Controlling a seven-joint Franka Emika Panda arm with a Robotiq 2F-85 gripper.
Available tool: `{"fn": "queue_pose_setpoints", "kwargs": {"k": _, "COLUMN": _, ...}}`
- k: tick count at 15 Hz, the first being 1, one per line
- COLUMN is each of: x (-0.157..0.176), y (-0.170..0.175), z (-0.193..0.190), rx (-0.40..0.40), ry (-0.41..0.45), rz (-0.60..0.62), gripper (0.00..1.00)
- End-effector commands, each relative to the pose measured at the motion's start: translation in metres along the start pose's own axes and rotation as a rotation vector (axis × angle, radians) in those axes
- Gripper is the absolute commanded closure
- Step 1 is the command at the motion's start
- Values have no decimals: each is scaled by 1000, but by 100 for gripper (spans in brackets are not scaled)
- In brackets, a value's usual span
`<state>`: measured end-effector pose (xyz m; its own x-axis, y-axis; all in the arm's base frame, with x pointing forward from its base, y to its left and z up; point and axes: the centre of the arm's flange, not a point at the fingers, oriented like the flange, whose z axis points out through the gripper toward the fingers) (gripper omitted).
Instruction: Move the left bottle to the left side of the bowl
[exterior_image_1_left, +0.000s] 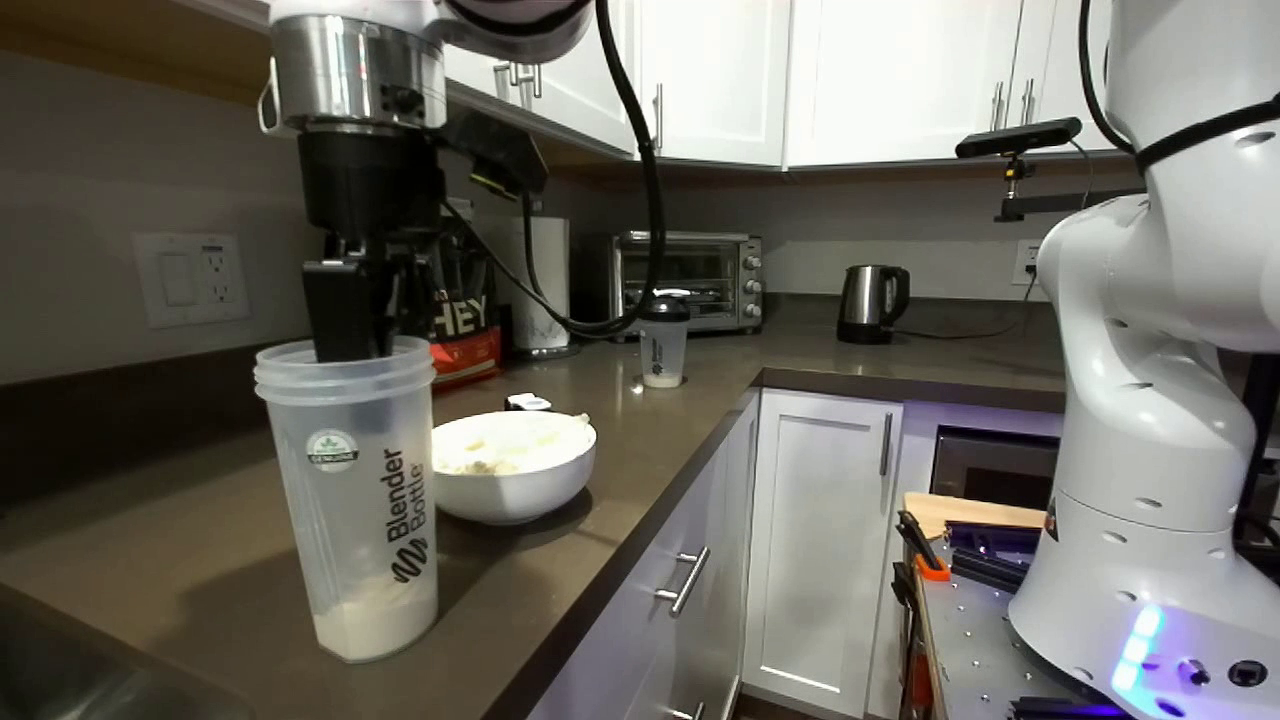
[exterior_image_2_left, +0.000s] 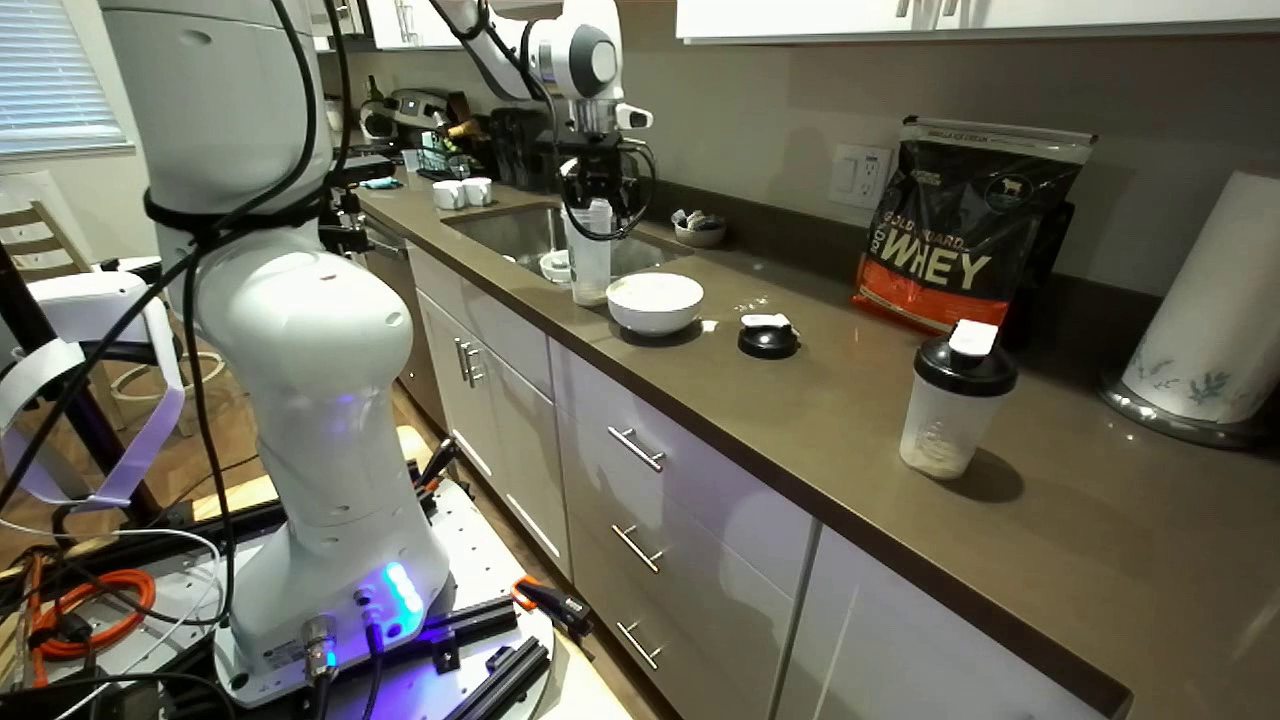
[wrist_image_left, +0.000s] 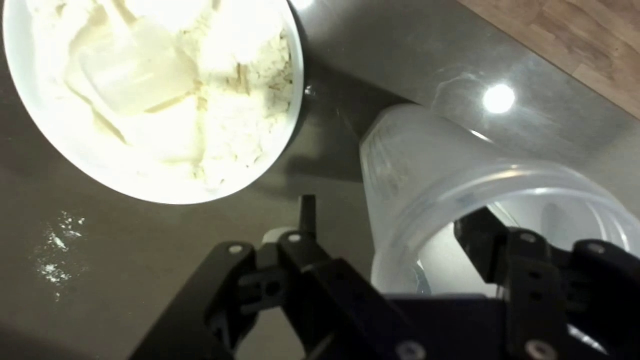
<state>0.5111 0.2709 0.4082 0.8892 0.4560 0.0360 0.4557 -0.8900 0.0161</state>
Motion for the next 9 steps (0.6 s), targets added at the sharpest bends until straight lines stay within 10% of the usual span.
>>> {"fn": "queue_pose_setpoints", "kwargs": {"k": 1, "x": 7, "y": 1, "z": -10, "rx": -17, "ry": -16, "rz": -12, "gripper": 15}}
{"fn": "queue_pose_setpoints", "kwargs": {"k": 9, "x": 5, "y": 3, "z": -34, "rx": -15, "ry": -46, "rz": -9, "gripper": 21}}
